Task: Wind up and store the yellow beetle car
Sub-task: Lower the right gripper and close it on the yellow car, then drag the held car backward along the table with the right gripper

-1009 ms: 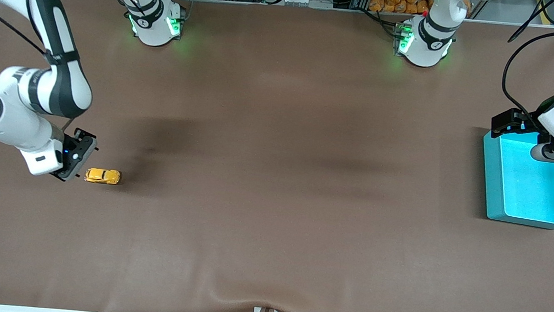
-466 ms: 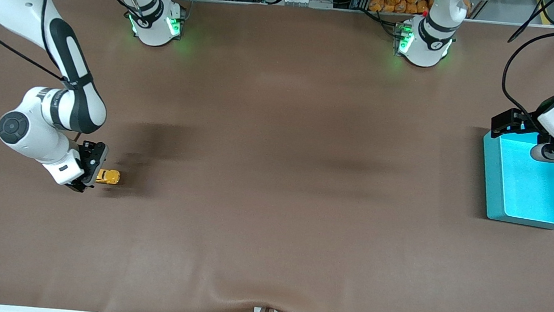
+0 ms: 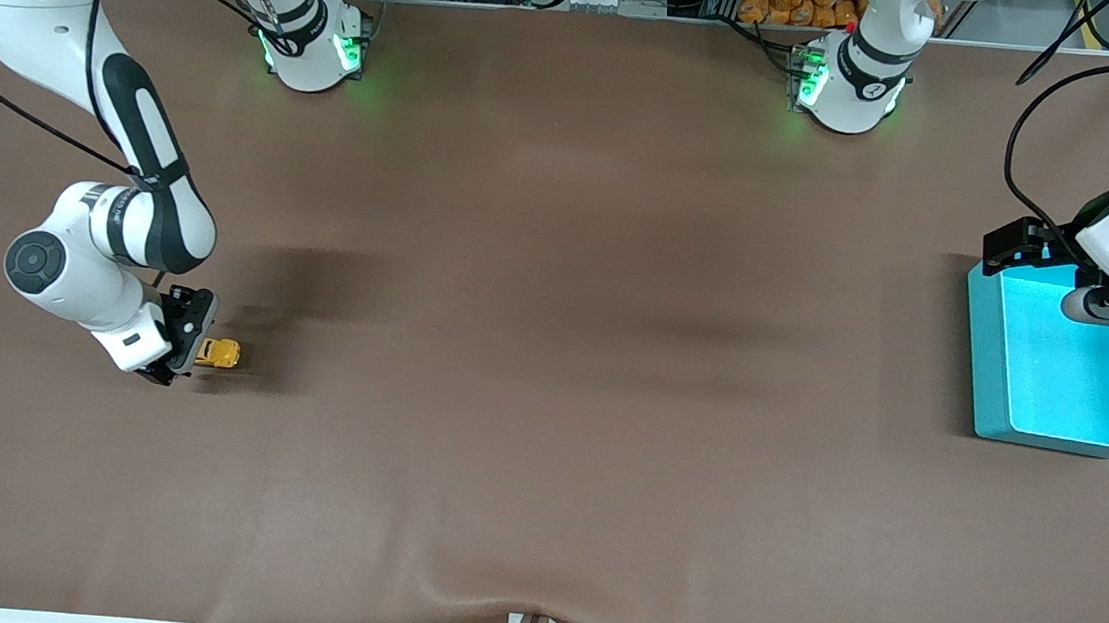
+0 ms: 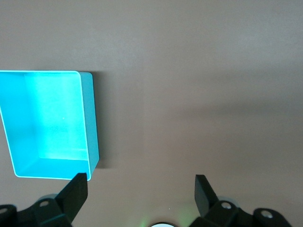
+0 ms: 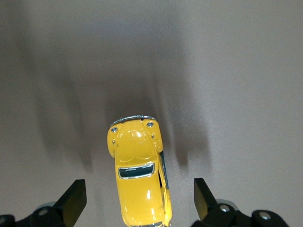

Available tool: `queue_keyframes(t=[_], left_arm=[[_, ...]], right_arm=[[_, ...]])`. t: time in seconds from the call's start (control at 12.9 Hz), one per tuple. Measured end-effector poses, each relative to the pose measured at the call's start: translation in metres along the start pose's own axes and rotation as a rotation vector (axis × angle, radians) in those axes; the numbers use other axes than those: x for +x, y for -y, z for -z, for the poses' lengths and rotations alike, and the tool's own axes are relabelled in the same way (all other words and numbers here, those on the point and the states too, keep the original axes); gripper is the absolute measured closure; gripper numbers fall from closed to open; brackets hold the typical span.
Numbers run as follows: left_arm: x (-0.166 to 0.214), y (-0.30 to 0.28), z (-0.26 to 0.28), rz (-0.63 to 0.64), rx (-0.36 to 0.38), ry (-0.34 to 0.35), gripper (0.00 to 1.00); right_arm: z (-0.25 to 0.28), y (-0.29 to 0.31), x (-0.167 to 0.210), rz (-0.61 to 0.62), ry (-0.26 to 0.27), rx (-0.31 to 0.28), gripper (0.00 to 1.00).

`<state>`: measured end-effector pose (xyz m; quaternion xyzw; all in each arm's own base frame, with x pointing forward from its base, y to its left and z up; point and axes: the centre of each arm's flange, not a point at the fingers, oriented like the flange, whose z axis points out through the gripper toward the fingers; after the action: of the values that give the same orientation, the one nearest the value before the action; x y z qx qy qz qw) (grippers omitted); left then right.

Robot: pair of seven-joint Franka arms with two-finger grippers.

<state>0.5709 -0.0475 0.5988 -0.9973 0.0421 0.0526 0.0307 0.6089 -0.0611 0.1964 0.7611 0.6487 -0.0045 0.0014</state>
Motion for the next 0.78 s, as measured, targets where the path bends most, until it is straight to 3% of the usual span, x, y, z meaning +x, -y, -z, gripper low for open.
queue_keyframes(t=[0.16, 0.54, 0.78], left_arm=[[0.0, 0.0, -0.0003, 0.002, 0.0, 0.001, 0.0], [0.0, -0.0001, -0.001, 0.002, 0.0, 0.002, 0.0], [0.0, -0.0001, -0.0011, 0.002, 0.0, 0.002, 0.0]], right_arm=[[-0.0043, 0.0006, -0.0005, 0.013, 0.0, 0.004, 0.0], [-0.0028, -0.0014, -0.0064, 0.039, 0.0, -0.01, 0.53], [-0.0026, -0.0019, -0.0065, 0.041, 0.0, -0.011, 0.55]])
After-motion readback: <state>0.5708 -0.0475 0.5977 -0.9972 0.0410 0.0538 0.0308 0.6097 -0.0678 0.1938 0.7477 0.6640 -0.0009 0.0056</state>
